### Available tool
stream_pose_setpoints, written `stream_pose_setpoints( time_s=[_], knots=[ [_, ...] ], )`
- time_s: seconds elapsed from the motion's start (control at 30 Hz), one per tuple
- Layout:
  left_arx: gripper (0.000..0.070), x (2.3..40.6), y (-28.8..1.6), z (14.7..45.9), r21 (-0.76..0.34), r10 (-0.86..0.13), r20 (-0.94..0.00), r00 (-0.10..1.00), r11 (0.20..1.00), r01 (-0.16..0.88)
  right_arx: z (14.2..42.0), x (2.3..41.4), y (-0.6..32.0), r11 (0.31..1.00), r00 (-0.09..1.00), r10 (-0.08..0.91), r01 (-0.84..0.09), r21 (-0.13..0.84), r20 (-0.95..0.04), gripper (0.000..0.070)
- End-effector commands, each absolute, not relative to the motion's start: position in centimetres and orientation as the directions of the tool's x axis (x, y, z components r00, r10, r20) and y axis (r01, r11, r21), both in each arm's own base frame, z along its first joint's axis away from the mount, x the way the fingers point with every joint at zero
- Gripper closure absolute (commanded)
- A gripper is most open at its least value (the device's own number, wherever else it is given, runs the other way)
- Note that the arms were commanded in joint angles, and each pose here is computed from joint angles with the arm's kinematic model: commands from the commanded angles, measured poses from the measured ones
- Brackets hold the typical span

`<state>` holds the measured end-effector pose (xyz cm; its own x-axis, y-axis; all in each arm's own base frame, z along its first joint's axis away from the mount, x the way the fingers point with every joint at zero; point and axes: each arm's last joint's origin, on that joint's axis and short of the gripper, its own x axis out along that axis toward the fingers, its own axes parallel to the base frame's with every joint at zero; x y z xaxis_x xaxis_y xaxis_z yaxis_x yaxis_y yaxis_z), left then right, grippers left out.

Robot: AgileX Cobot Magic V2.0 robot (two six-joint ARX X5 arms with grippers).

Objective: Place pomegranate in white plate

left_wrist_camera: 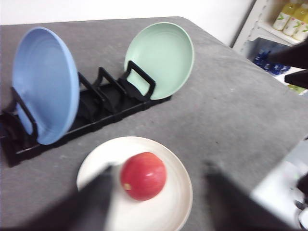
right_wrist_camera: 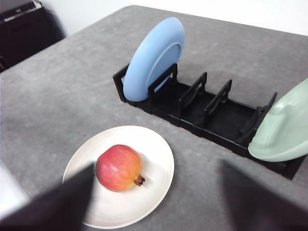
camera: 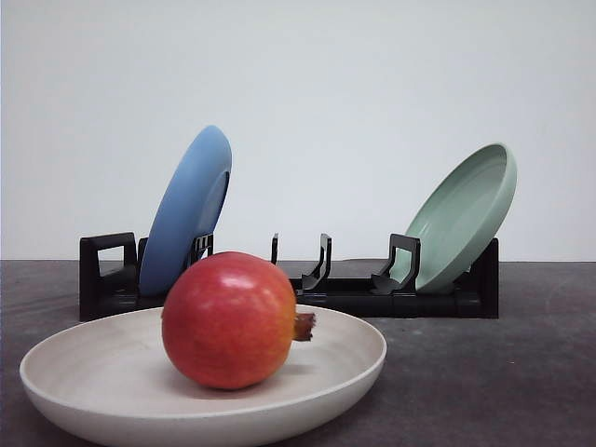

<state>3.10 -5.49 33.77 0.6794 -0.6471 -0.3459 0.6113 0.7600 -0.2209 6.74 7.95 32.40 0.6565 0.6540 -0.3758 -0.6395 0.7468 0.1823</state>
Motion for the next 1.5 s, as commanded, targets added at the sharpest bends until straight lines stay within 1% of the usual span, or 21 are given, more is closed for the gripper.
stream_pose_setpoints(
  time_s=[0.0, 0.03, 0.07, 0.7, 0.8, 0.9, 1.0, 1.1, 1.13, 1.2, 1.27, 1.33, 1.47],
  knots=[
    [0.0700, 3.1, -5.5, 34.0, -0.197, -0.640, -0.334, 0.692, 0.765, 0.613, 32.6, 6.7, 8.1, 0.737, 0.650, 0.664, -0.653, 0.175, -0.370, 0.0674],
    [0.0700, 3.1, -5.5, 34.0, -0.194, -0.632, -0.331, 0.701, 0.773, 0.605, 32.7, 6.7, 8.1, 0.737, 0.652, 0.664, -0.653, 0.173, -0.367, 0.0692],
    [0.0700, 3.1, -5.5, 34.0, -0.192, -0.627, -0.329, 0.706, 0.777, 0.600, 32.7, 6.7, 8.1, 0.736, 0.653, 0.665, -0.654, 0.173, -0.362, 0.0694],
    [0.0700, 3.1, -5.5, 34.0, -0.191, -0.627, -0.330, 0.706, 0.777, 0.600, 32.8, 6.7, 8.0, 0.734, 0.656, 0.669, -0.656, 0.176, -0.350, 0.0694],
    [0.0700, 3.1, -5.1, 34.0, -0.197, -0.618, -0.322, 0.717, 0.785, 0.588, 32.8, 6.7, 8.0, 0.734, 0.656, 0.669, -0.656, 0.176, -0.350, 0.0694],
    [0.0700, 3.3, -4.6, 33.9, -0.185, -0.576, -0.317, 0.753, 0.817, 0.547, 32.8, 6.6, 8.0, 0.734, 0.656, 0.669, -0.656, 0.176, -0.350, 0.0694],
    [0.0700, 4.0, -4.1, 33.4, -0.096, -0.460, -0.312, 0.831, 0.886, 0.454, 32.8, 6.6, 8.0, 0.734, 0.656, 0.669, -0.656, 0.176, -0.349, 0.0694],
    [0.0700, 5.1, -3.9, 31.6, 0.030, -0.343, -0.283, 0.896, 0.930, 0.366, 32.8, 6.6, 8.0, 0.734, 0.656, 0.669, -0.656, 0.176, -0.349, 0.0694],
    [0.0700, 5.6, -3.9, 30.7, 0.059, -0.325, -0.267, 0.907, 0.934, 0.352, 32.8, 6.6, 8.0, 0.734, 0.656, 0.669, -0.656, 0.176, -0.349, 0.0694],
    [0.0700, 6.4, -3.7, 28.8, 0.092, -0.329, -0.231, 0.916, 0.929, 0.357, 32.8, 6.6, 8.0, 0.734, 0.656, 0.669, -0.656, 0.176, -0.349, 0.0694],
    [0.0700, 7.2, -3.4, 26.8, 0.103, -0.349, -0.195, 0.916, 0.922, 0.373, 32.8, 6.6, 8.0, 0.734, 0.656, 0.669, -0.656, 0.176, -0.349, 0.0694],
    [0.0700, 8.1, -3.0, 24.6, 0.096, -0.341, -0.162, 0.926, 0.929, 0.359, 32.8, 6.6, 8.0, 0.734, 0.656, 0.669, -0.656, 0.176, -0.349, 0.0694],
    [0.0700, 9.3, -1.9, 20.5, 0.072, -0.249, -0.118, 0.961, 0.963, 0.258, 32.8, 6.6, 8.0, 0.734, 0.656, 0.669, -0.656, 0.176, -0.349, 0.0694]
  ],
)
